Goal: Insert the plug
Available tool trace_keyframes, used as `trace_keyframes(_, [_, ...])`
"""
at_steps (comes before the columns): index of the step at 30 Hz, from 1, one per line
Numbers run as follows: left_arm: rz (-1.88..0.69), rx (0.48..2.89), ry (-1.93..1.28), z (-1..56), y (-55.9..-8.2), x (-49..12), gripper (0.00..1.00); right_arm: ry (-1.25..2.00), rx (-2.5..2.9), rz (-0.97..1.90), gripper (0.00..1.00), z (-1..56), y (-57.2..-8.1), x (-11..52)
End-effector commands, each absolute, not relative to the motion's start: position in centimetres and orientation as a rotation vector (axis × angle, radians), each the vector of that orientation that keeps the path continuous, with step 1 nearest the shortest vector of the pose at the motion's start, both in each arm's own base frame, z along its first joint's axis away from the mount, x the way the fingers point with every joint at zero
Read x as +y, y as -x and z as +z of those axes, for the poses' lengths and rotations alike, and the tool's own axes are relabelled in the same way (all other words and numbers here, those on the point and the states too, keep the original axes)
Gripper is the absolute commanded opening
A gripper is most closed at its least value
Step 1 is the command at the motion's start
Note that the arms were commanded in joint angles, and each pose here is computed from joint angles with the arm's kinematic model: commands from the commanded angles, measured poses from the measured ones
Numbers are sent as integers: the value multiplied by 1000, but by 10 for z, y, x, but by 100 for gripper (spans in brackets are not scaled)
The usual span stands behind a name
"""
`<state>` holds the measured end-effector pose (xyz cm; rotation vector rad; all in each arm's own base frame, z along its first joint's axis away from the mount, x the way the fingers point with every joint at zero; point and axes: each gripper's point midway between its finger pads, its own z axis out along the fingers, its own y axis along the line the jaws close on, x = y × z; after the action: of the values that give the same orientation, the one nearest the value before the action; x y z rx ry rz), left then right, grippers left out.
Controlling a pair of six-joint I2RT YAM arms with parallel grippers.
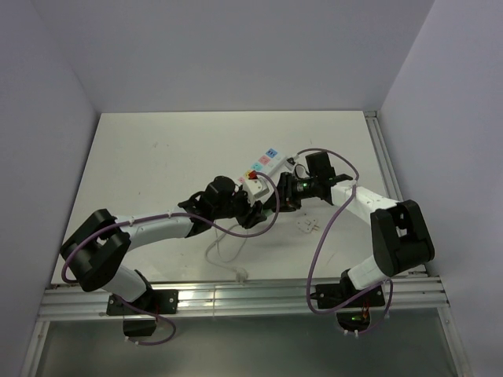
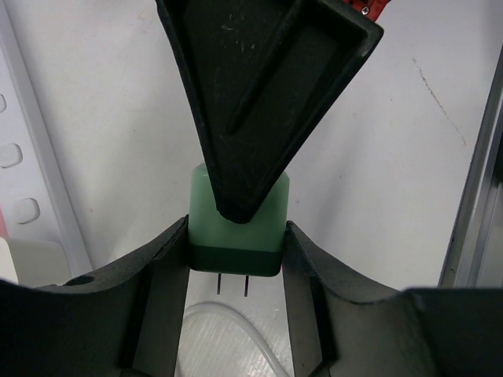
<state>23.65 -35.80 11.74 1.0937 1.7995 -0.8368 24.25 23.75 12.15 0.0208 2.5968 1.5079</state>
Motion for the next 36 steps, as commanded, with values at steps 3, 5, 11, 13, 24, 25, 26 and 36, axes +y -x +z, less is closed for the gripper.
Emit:
trace_keyframes(3, [-844, 1740, -1103, 133, -241, -367, 48, 19, 2564, 1536, 2, 136, -243, 242])
trace_keyframes(5, [-848, 1745, -1092, 134, -241, -367, 60, 14, 2552, 1527, 0, 139, -246, 241])
trace_keyframes(11, [-829, 1748, -1008, 145, -245, -359, 100, -25, 2519, 1494, 0, 144, -258, 236])
trace_keyframes(13, [-832, 1733, -978, 154, -247, -353, 99, -33, 2514, 1455, 0, 145, -265, 232])
trace_keyframes(24, [-747, 1711, -539, 204, -289, -288, 100, -149, 2507, 1046, 0, 154, -312, 204])
trace_keyframes(25, [-732, 1736, -485, 203, -292, -282, 100, -161, 2506, 1019, 0, 155, -316, 202])
trace_keyframes(26, [-695, 1752, -434, 201, -298, -275, 100, -192, 2502, 956, 0, 156, -325, 197])
trace_keyframes(36, [-532, 2004, -234, 165, -343, -268, 100, -288, 2409, 733, 0, 189, -387, 169])
